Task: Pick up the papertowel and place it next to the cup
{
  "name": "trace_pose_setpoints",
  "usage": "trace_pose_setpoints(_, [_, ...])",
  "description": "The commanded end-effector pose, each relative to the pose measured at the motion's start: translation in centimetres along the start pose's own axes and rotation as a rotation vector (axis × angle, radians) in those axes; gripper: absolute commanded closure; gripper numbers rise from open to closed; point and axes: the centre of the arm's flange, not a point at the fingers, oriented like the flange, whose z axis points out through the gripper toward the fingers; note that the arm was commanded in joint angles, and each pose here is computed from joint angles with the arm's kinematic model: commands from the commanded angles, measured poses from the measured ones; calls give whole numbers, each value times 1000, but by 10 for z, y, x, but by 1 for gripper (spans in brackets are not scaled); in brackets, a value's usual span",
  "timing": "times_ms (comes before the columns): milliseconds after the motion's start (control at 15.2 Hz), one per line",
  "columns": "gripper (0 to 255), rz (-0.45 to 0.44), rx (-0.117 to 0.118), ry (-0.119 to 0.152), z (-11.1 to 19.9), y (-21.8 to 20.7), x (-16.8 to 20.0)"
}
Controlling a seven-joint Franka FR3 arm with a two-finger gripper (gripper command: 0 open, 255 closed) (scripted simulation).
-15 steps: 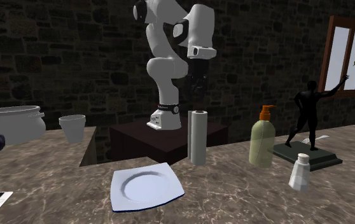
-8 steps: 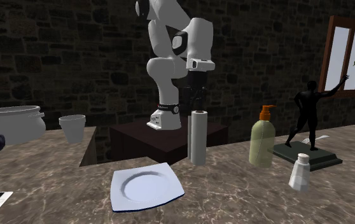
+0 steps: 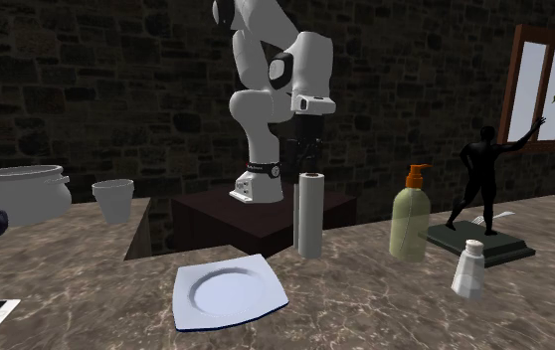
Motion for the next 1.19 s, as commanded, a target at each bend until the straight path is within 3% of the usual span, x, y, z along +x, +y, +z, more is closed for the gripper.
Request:
trace_pose_setpoints(0, [255,0,0,0,0,0,0])
trace_pose_setpoints(594, [255,0,0,0,0,0,0])
trace_pose_setpoints(1122, [255,0,0,0,-42,1,-2])
